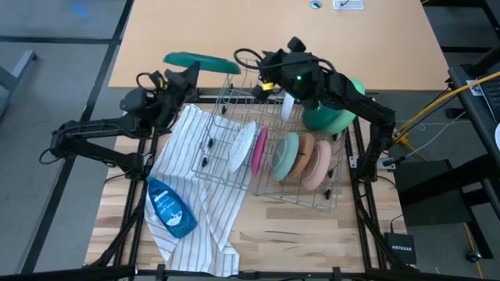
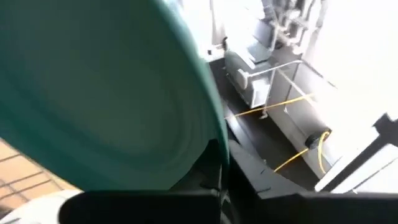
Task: Sort dishes
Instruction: Put the dark green plate in the dish rack
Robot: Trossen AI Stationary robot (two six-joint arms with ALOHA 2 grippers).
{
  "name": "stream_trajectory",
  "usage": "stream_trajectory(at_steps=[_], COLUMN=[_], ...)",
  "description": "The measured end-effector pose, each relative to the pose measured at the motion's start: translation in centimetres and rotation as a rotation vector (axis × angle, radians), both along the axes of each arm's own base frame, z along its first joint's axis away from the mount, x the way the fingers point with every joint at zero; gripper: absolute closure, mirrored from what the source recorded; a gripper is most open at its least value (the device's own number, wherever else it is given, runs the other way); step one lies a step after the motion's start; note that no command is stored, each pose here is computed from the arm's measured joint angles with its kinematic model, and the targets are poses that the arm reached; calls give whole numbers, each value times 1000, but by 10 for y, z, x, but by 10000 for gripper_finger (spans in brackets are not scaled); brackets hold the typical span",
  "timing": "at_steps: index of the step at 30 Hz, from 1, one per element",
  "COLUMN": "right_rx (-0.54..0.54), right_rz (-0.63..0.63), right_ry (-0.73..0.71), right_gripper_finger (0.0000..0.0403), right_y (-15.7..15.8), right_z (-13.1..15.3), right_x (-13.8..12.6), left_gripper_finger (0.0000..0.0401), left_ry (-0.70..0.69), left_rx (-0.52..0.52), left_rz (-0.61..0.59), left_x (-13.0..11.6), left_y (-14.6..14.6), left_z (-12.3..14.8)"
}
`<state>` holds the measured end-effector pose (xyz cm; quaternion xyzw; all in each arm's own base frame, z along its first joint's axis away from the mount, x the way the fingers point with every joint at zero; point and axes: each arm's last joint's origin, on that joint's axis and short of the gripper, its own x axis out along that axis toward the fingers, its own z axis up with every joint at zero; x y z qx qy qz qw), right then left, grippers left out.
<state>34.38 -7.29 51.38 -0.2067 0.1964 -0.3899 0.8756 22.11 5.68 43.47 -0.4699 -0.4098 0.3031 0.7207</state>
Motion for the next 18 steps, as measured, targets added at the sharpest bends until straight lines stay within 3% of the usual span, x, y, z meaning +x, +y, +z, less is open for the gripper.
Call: stream_trajectory(at_steps=[3,10,18], right_rx=[21,229,452], right_rz=[-52,-122,20], right_ry=[-43,-253,-416], right_gripper_finger=[259,256,260], right_y=[-1,0,-14], right_z=[-1,-1,16], right_x=[1,-7,-37], left_gripper_finger=[401,401,401], left_ry=[30,182,327], left_rx=[23,138,412], left_rz=[10,37,-111], left_x=[-1,0,4], left_y=[-1,-1,-7], left_z=[1,2,5])
